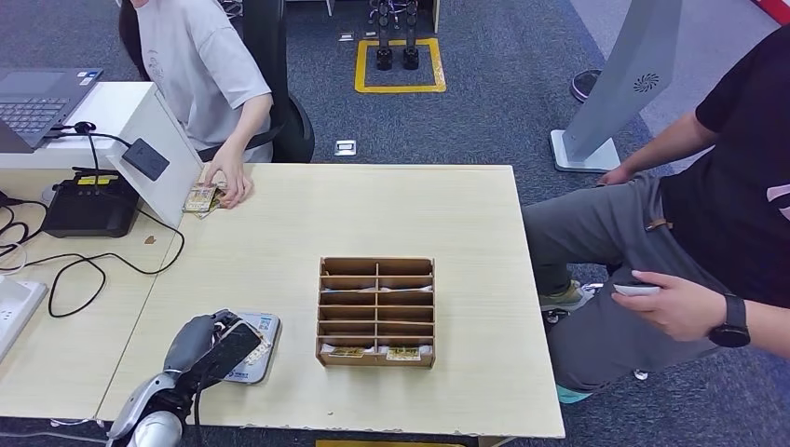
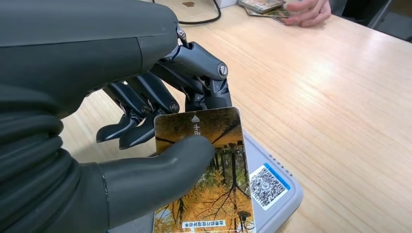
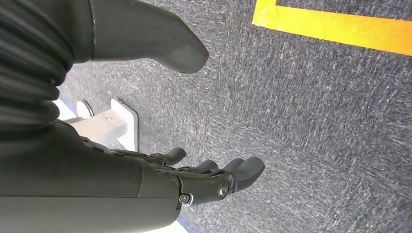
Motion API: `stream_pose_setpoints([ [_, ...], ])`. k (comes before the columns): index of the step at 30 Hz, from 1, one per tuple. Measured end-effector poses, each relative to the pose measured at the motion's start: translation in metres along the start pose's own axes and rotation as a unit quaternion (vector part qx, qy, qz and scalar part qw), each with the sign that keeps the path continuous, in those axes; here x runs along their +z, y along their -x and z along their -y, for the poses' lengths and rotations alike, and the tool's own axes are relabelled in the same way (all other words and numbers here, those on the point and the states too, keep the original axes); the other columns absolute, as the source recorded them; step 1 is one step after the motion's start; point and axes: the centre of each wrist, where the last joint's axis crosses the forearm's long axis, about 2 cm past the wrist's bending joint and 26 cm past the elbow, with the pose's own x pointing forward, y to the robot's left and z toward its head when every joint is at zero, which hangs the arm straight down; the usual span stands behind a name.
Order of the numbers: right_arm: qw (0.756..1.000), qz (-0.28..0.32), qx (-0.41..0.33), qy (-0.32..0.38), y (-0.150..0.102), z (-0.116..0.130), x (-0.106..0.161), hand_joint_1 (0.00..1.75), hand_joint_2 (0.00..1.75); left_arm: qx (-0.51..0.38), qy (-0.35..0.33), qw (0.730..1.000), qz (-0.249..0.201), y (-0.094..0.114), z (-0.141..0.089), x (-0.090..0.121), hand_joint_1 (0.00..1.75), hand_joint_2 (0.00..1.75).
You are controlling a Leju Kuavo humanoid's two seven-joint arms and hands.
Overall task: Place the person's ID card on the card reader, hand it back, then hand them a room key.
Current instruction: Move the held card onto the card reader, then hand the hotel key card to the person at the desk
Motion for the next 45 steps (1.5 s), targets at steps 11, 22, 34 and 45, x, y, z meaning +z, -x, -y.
stream_pose_setpoints([
  [11,1.0,0.0,0.002,0.0,0.0,0.0,0.0,0.0,1.75,-0.017,0.0,1.0,-0.012,0.003,0.008,-0.001,1.75,1.75],
  [22,1.0,0.002,0.002,0.002,0.001,0.001,0.0,0.0,1.75,0.117,-0.021,0.992,0.036,-0.006,0.009,-0.004,1.75,1.75],
  [34,1.0,0.007,0.01,0.008,0.001,0.001,0.0,0.0,1.75,0.321,-0.205,0.906,0.186,-0.046,-0.083,-0.034,1.75,1.75],
  [45,0.999,0.023,0.029,0.0,-0.007,0.004,-0.002,0.0,1.75,-0.007,-0.415,0.877,0.242,-0.055,-0.132,-0.054,1.75,1.75],
])
